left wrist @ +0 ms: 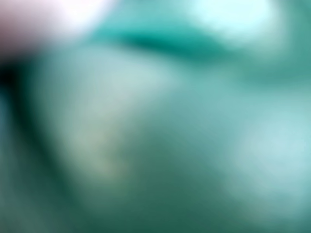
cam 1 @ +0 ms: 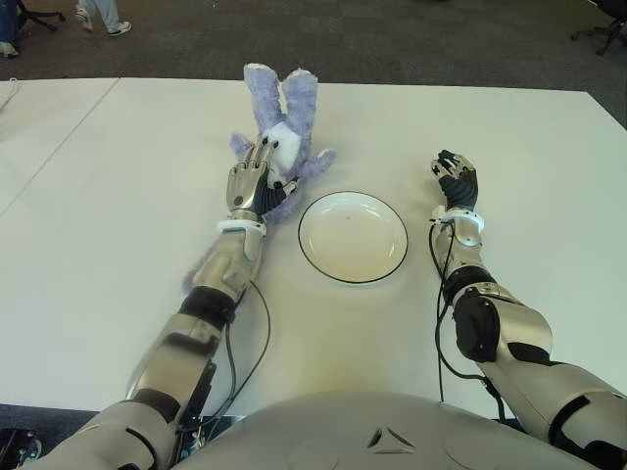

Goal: Put the doll into the plate.

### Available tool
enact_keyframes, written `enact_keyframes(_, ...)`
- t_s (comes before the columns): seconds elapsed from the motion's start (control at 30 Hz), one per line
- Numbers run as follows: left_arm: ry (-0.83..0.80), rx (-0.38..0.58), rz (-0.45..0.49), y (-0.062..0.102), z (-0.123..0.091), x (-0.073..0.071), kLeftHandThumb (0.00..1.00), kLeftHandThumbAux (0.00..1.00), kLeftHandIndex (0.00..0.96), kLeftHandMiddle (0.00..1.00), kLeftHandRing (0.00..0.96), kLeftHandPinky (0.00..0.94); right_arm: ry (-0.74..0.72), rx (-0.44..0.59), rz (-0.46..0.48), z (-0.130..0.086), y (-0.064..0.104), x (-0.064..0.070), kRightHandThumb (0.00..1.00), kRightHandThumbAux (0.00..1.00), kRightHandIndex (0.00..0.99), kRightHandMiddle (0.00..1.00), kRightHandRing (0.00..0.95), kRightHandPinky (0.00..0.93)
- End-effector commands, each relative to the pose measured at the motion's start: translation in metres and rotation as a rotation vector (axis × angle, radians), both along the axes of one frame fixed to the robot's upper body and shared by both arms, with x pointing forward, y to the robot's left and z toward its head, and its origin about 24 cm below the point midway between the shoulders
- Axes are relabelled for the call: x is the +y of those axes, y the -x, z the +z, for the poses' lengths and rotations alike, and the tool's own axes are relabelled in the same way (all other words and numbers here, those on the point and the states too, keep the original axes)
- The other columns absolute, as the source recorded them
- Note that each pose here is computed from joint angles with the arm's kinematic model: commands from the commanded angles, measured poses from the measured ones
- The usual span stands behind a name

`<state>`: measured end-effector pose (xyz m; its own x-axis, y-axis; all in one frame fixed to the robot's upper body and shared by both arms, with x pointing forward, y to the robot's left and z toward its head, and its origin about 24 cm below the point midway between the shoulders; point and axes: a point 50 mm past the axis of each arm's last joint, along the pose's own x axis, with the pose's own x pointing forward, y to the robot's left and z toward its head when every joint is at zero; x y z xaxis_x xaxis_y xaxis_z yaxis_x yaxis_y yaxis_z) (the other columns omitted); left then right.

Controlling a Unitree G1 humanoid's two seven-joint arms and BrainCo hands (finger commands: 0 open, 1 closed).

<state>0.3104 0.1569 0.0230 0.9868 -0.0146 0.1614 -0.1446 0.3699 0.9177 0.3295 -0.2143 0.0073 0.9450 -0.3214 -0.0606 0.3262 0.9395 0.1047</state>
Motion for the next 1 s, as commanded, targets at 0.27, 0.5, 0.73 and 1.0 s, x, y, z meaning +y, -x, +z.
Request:
enact_keyframes(0.27,0.053,0.269,0.068,0.019,-0.039,0.023,0.737,0.681,0.436,0.686,0.685,0.691,-0.169,0.455,-0.044,-0.099,0.083,0.008,0.701,0.728,0.412,0.183,0.149,0.178)
enact_keyframes(0.5,0.12,0.264,0.098,0.019,-0.036,0.021,0.741,0.688,0.441,0.758,0.76,0.783,-0.179,0.449,-0.051,-0.099,0.083,0.006,0.701,0.727,0.413,0.184,0.153,0.187)
enact_keyframes(0.73,0.14,0.256,0.123,0.018,-0.033,0.019,0.746,0.69,0.443,0.792,0.796,0.809,-0.179,0.445,-0.052,-0.098,0.083,0.005,0.7,0.727,0.413,0.19,0.163,0.195)
enact_keyframes(1.0,0.145,0.248,0.154,0.017,-0.03,0.019,0.747,0.69,0.443,0.802,0.807,0.82,-0.176,0.439,-0.044,-0.098,0.084,0.003,0.698,0.727,0.414,0.192,0.159,0.177)
